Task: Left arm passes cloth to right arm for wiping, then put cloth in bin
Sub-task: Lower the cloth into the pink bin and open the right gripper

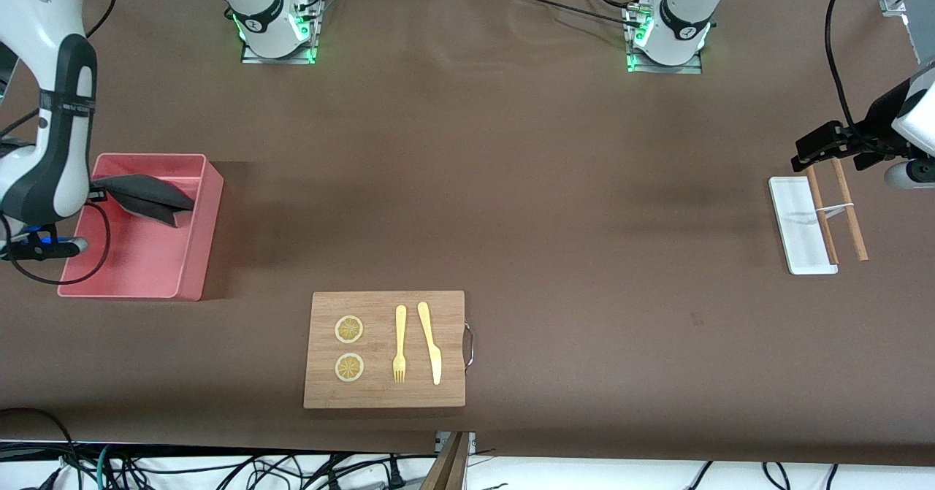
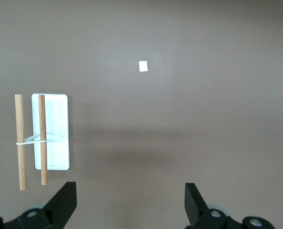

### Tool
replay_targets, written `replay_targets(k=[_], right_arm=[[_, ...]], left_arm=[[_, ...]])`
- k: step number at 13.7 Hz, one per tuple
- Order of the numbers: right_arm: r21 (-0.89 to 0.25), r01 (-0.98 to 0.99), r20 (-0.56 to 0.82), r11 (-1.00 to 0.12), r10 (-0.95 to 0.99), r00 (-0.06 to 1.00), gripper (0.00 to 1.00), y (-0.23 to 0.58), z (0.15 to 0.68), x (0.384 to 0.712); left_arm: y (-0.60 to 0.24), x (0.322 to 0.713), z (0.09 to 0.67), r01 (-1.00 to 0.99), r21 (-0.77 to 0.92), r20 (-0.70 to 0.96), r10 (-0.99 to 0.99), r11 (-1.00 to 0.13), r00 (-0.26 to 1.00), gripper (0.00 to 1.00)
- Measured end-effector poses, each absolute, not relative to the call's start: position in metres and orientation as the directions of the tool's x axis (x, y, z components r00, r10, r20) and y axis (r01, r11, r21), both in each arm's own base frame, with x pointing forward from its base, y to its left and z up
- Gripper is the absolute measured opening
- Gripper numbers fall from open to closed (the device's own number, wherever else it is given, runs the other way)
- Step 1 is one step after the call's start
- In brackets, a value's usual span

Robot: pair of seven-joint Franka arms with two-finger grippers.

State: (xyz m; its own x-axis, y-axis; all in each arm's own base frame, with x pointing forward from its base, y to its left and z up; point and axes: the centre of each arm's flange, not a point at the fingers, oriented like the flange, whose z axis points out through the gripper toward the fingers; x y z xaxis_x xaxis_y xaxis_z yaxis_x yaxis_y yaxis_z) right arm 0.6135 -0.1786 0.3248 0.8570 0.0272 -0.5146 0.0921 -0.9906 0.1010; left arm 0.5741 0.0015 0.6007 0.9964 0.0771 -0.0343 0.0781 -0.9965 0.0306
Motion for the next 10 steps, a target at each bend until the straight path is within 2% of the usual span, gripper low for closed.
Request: replay_targets(k=[5, 7, 10], right_arm=[[0.097, 0.101, -0.48, -0.99, 0.042, 0.876, 0.0, -0.178, 0.284, 0.62], [0.087, 0.094, -0.467, -0.992, 0.043, 0.883, 0.17, -0.176, 0.278, 0.623], [0.067, 0.087, -0.436, -0.994, 0.049, 0.898, 0.49, -0.17, 0.29, 0.63]], left_arm=[[0.001, 0.574, 0.6, 0.078, 0.031, -0.035, 0.077, -0.996, 0.996, 1.0], [0.001, 0.574, 0.6, 0.078, 0.03, -0.035, 0.077, -0.996, 0.996, 1.0], [0.001, 0.574, 0.6, 0.078, 0.03, -0.035, 0.077, -0.996, 0.996, 1.0]])
